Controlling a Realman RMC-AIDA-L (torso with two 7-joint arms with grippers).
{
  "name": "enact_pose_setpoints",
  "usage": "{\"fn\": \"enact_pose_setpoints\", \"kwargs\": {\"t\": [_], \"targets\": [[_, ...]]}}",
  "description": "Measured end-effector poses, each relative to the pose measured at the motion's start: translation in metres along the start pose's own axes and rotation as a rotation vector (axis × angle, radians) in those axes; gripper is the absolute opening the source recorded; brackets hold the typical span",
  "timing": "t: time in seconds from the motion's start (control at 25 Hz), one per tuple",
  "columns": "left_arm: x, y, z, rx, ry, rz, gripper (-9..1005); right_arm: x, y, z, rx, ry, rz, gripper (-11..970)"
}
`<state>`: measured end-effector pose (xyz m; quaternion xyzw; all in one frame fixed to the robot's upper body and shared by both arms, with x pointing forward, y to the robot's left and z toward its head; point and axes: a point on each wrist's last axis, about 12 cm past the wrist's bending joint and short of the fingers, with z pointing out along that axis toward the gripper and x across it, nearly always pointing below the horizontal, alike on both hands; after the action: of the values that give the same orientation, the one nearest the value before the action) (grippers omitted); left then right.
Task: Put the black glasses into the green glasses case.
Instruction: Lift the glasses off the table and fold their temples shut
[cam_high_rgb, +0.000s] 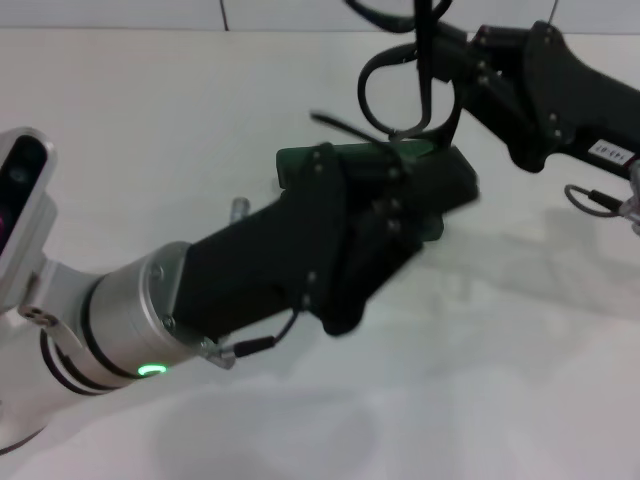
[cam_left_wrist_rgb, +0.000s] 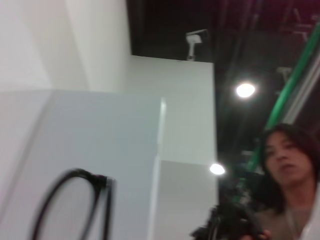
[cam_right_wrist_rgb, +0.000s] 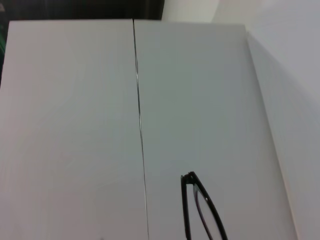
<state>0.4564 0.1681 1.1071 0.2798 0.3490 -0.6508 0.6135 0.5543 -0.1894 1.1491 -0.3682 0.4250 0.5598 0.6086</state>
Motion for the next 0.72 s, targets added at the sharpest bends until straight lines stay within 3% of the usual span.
{"fn": "enact_pose_setpoints", "kwargs": {"t": [0.4, 0.72], "targets": [[0.000, 0.007, -0.022, -0.189, -0.024, -0.040, 41, 0.015, 0.001, 0.008, -0.019, 0.113, 0.020, 37], [0.003, 0.012, -0.026, -0.262, -0.012, -0.090, 41, 0.017, 0.001, 0.009, -0.019, 0.127, 0.027, 37]]}}
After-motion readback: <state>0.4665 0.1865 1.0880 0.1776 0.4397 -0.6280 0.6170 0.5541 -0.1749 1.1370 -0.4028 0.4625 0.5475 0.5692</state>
